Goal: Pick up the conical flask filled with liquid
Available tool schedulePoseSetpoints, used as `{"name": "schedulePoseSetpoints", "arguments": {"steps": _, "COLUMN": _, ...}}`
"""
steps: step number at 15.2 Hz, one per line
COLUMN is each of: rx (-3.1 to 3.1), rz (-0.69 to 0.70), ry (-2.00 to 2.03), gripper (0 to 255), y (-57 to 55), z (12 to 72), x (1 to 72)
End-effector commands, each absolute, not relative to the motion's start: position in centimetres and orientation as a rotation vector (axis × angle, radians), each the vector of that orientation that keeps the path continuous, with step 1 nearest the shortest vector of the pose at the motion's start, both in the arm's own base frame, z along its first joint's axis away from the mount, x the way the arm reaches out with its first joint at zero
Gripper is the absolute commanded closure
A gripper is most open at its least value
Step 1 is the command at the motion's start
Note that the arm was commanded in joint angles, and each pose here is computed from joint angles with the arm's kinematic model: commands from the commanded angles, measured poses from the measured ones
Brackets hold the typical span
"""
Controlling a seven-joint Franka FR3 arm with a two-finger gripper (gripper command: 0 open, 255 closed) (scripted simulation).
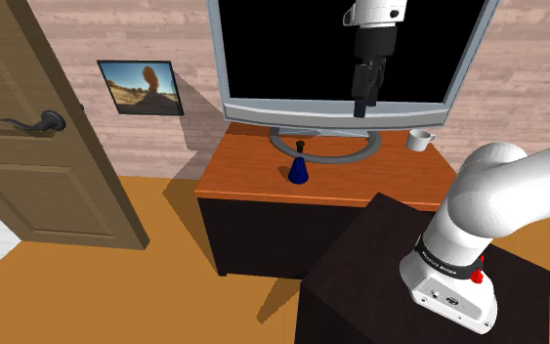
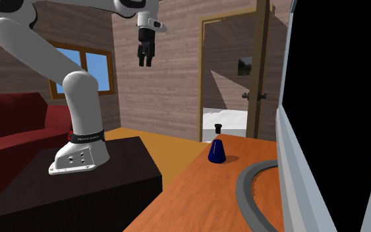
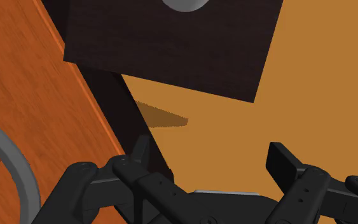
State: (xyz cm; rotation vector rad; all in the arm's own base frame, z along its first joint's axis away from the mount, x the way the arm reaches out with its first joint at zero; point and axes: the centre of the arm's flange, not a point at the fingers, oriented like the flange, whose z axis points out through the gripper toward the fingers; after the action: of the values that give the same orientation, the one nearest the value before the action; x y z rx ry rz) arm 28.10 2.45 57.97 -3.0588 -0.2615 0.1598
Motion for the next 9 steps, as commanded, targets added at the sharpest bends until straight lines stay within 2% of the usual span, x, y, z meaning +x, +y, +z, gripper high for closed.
{"name": "schedulePoseSetpoints", "arguments": {"steps": 1, "rx": -3.059, "rz": 0.16, "ry": -0.261, "gripper": 0, "y": 2.4, "z": 58.0, "x": 28.1}}
{"name": "schedulePoseSetpoints", "arguments": {"steps": 9, "rx": -3.075, "rz": 0.122, "ry": -0.342, "gripper": 0, "y": -2.1, "z": 51.2, "x": 34.2}}
